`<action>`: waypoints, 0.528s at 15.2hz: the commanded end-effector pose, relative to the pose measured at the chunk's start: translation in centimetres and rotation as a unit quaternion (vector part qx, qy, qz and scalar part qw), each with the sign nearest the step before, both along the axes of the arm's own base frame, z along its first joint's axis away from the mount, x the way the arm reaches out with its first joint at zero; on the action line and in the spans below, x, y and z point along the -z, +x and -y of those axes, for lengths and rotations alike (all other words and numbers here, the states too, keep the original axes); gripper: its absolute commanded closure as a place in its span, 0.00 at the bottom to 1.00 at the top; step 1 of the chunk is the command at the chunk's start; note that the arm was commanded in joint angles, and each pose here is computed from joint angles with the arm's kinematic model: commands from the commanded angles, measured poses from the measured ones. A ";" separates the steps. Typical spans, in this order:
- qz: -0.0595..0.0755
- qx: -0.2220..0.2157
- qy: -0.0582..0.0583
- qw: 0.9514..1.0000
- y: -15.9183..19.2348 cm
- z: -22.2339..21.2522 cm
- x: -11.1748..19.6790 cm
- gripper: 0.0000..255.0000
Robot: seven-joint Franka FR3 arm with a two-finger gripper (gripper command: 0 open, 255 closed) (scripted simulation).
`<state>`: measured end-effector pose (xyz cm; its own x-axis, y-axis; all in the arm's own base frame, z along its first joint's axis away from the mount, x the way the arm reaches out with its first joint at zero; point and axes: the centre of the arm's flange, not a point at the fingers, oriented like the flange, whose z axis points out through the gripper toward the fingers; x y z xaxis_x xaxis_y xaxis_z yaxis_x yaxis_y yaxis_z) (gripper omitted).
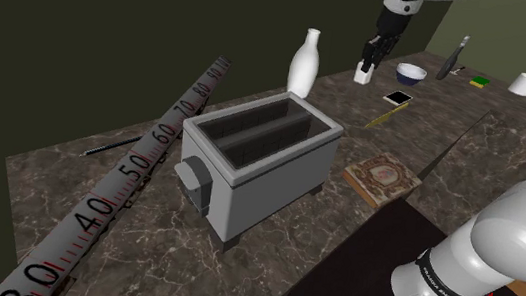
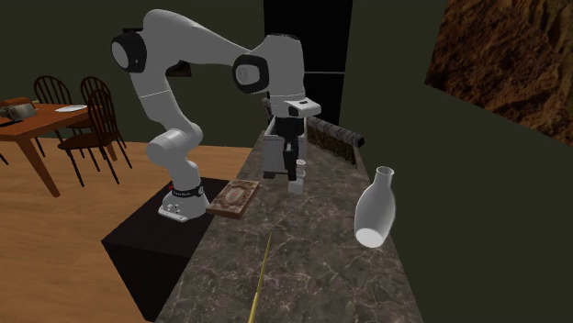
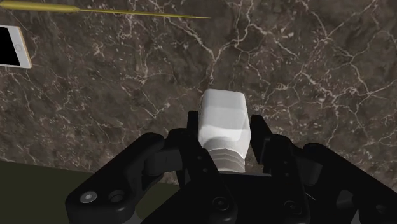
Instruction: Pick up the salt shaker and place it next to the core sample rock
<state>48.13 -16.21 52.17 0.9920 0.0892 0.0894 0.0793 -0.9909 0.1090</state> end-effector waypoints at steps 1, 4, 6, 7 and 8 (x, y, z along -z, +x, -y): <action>0.000 0.000 0.000 1.000 0.0 0.0 -1.0 1.00; 0.000 0.000 0.000 1.000 0.0 0.0 -2.6 1.00; 0.000 0.000 0.000 1.000 0.0 0.0 -3.7 1.00; 0.000 0.000 0.000 1.000 0.0 0.0 -4.2 1.00; 0.000 0.000 0.000 1.000 0.0 0.0 -4.7 1.00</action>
<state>48.05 -16.21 56.27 0.9920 0.0893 0.0891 0.0794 -0.9909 0.1090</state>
